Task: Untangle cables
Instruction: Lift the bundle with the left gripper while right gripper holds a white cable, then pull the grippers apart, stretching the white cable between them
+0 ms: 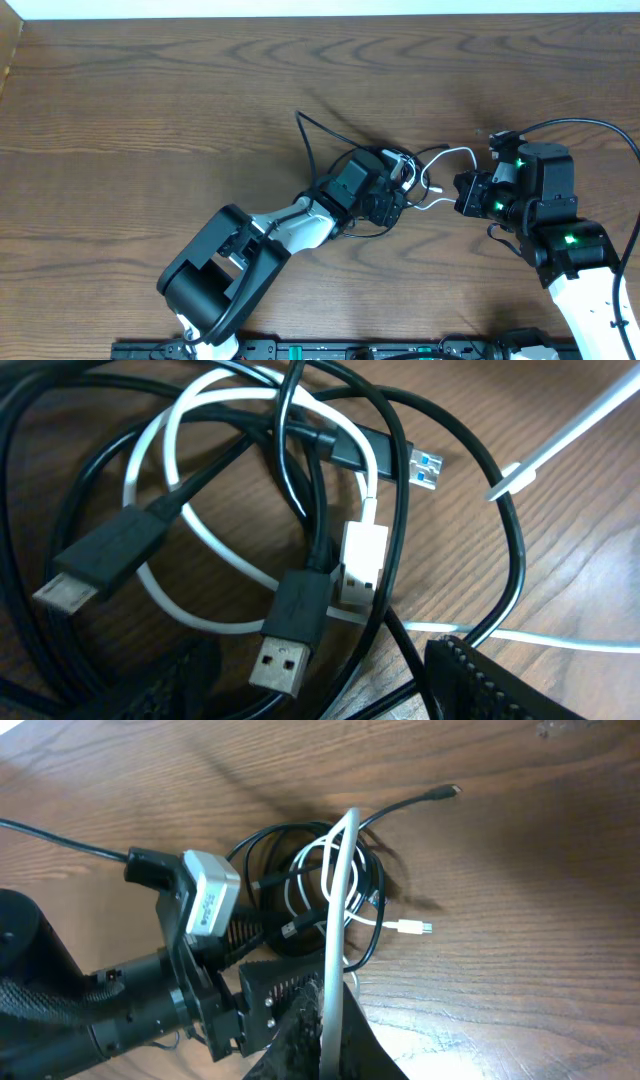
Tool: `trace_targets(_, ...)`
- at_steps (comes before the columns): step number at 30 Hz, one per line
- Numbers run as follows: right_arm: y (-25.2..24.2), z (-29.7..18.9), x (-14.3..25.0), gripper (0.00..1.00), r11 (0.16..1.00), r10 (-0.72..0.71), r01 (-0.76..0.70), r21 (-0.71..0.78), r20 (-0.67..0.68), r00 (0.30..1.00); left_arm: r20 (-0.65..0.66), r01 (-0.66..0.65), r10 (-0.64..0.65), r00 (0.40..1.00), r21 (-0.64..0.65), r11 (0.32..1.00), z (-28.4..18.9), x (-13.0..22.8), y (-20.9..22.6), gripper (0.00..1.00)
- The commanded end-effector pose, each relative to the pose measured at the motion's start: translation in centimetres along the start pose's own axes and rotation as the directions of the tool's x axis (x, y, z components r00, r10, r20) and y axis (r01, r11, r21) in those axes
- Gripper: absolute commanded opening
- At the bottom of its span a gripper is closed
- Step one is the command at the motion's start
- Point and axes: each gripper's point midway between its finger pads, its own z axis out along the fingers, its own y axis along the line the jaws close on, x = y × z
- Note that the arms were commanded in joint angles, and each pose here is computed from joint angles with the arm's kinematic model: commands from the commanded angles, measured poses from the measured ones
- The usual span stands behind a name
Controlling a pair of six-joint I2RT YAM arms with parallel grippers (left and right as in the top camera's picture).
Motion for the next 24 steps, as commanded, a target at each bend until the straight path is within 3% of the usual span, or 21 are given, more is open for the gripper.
trace_targets(1, 0.3, -0.6, -0.7, 0.01, 1.000, -0.009, 0.010, -0.008, 0.021, 1.000, -0.153, -0.081, 0.070, 0.986, -0.067, 0.994, 1.4, 5.8, 1.5, 0.75)
trace_targets(9, 0.7, -0.6, -0.3, 0.01, 0.999, -0.023, 0.023, -0.036, 0.004, 1.000, -0.199, -0.251, 0.258, 0.945, 0.061, 0.966, 1.7, 7.7, -2.1, 0.81)
trace_targets(18, 0.8, -0.6, -0.3, 0.01, 0.999, -0.023, 0.023, -0.040, 0.004, 1.000, -0.263, -0.263, 0.272, 0.926, 0.066, 0.962, 1.4, 9.4, -2.0, 0.84)
trace_targets(22, 0.8, -0.6, -0.3, 0.01, 0.999, -0.023, 0.023, -0.039, 0.004, 1.000, -0.277, -0.278, 0.284, 0.918, 0.061, 0.959, 1.3, 9.7, -1.7, 0.55)
trace_targets(24, 0.8, -0.6, -0.3, 0.01, 0.999, -0.022, 0.022, -0.039, 0.003, 1.000, -0.275, -0.280, 0.277, 0.921, 0.028, 0.959, 1.3, 9.5, -1.2, 0.19)
